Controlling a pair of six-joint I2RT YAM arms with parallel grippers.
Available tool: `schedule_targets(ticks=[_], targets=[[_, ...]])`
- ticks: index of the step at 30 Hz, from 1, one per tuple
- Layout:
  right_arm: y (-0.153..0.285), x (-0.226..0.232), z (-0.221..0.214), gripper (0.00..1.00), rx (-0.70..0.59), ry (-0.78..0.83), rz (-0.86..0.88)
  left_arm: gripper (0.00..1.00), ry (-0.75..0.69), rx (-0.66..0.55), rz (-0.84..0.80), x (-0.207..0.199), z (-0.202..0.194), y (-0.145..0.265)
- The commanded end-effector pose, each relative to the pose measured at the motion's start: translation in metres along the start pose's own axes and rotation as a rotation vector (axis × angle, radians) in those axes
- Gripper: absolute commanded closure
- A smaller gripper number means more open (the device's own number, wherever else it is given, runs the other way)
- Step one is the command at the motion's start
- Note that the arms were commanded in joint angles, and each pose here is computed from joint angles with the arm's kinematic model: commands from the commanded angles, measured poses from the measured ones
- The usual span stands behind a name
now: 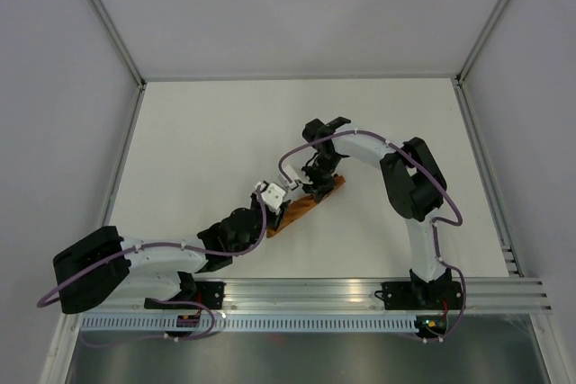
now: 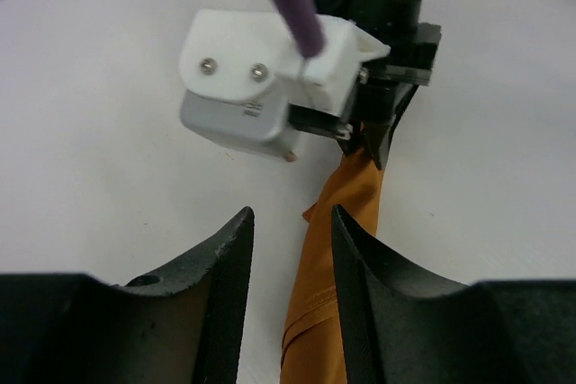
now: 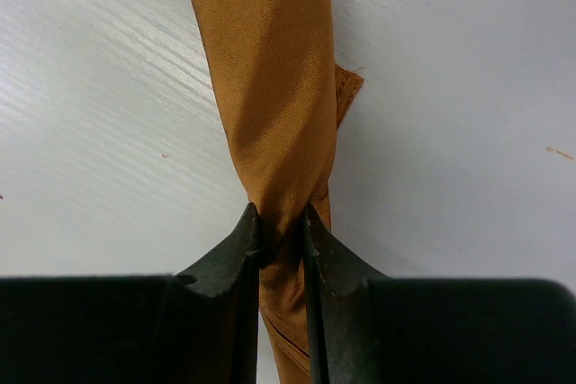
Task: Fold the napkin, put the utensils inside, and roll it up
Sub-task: Roll the napkin with the utensil
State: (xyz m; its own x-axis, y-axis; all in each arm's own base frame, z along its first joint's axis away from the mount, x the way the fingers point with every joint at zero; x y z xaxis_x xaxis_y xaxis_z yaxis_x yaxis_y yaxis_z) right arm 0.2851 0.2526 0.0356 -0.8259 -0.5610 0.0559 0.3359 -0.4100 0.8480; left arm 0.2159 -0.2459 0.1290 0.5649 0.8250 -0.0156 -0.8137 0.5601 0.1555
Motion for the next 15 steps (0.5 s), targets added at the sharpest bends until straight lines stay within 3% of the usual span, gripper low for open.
schedule_targets(ticks=[1,7,15], targets=[[-0.030,0.031,-0.040,0.88,0.078,-0.093,0.176,0.54,-0.108,-0.027,0.001,-0.007,-0.001,-0.002],[-0.031,0.030,-0.042,0.88,0.085,-0.105,0.189,0.53,-0.245,0.058,-0.081,-0.041,-0.027,-0.013],[-0.032,0.030,-0.043,0.88,0.089,-0.119,0.197,0.52,-0.350,0.076,-0.144,-0.067,-0.038,-0.033]])
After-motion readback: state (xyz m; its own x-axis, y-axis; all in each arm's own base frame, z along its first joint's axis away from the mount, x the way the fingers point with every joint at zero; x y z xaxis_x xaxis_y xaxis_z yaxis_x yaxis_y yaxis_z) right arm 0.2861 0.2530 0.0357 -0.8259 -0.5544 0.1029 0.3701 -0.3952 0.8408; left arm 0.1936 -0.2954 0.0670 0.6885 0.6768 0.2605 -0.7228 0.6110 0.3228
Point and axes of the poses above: each gripper's point midway between its finger pads, its own y axis back along the fingers, its own x axis along the line the jaws close on, z = x × y, the point moved 2 cm from there along y, back along the fingers, and after that the axes turned 6 degrees about y, right-handed, at the moved point
